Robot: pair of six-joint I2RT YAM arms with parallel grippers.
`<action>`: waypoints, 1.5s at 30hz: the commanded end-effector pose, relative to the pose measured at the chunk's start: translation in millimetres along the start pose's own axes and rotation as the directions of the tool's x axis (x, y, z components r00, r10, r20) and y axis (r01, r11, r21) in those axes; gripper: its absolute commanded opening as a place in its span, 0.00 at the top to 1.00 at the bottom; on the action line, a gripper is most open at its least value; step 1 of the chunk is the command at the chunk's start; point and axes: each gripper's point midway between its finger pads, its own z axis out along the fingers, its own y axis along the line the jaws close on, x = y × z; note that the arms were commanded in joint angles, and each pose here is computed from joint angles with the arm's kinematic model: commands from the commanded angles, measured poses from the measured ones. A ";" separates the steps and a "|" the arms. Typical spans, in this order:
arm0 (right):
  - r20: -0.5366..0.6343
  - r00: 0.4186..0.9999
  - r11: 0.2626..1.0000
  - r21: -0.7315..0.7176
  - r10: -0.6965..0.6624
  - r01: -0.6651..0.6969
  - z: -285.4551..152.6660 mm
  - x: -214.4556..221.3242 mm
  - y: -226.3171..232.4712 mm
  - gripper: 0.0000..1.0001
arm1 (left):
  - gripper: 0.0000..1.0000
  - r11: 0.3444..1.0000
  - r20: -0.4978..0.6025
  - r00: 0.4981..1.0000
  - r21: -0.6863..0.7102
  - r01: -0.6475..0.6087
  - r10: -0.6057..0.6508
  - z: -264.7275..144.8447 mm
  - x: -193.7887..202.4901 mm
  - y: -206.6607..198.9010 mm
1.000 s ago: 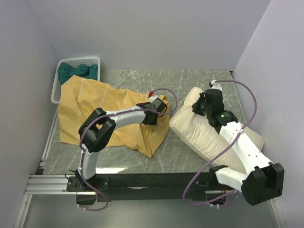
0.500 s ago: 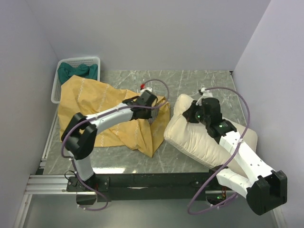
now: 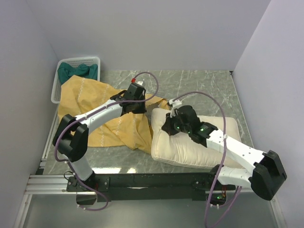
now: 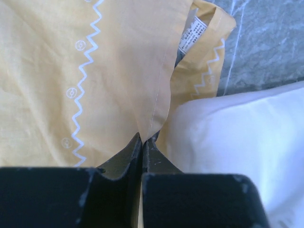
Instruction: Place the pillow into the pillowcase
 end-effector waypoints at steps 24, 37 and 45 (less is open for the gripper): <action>-0.023 0.974 0.959 0.173 -0.224 0.225 87.8 -112.2 -11.4 1.00 | 0.89 0.959 0.034 0.988 0.241 -0.151 0.148 -95.4 17.3 -19.1; 0.013 0.982 0.980 0.061 -0.190 0.189 71.8 -66.8 6.0 1.00 | 0.85 0.999 0.141 0.990 0.025 -0.027 0.023 -83.9 -32.4 8.4; 0.042 0.973 0.974 -0.027 -0.226 0.227 35.8 -59.5 24.3 1.00 | 0.85 1.000 0.183 0.983 0.010 0.007 -0.008 -85.1 -47.3 6.9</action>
